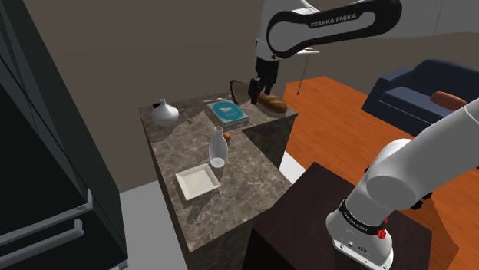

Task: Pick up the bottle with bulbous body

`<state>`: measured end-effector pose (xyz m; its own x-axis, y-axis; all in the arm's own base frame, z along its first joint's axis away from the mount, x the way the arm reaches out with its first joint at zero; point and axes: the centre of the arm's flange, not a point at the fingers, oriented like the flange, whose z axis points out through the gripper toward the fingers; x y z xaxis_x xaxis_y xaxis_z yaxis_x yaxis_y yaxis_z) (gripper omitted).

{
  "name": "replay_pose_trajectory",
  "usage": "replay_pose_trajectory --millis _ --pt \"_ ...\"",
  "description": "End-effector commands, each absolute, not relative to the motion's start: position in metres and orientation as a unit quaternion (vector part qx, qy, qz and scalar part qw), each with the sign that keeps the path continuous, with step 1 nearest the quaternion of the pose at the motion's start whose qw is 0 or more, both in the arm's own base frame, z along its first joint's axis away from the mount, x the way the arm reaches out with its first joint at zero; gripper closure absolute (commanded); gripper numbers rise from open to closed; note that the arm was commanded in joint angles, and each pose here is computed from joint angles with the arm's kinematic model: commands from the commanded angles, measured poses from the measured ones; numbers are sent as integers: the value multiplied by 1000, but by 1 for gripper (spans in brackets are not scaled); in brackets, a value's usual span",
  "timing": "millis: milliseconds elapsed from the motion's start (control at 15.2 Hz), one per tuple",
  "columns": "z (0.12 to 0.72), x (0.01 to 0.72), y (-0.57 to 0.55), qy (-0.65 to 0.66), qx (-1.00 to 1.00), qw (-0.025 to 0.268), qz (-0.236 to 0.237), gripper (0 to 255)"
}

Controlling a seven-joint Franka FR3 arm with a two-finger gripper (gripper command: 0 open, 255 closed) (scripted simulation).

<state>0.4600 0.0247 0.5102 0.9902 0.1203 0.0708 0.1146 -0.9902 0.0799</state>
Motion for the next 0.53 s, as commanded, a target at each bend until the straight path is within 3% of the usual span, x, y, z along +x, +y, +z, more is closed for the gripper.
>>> replay_pose_trajectory --millis 0,462 --pt "490 481 26 54 997 35 34 0" --pt "423 548 31 37 999 25 18 0"
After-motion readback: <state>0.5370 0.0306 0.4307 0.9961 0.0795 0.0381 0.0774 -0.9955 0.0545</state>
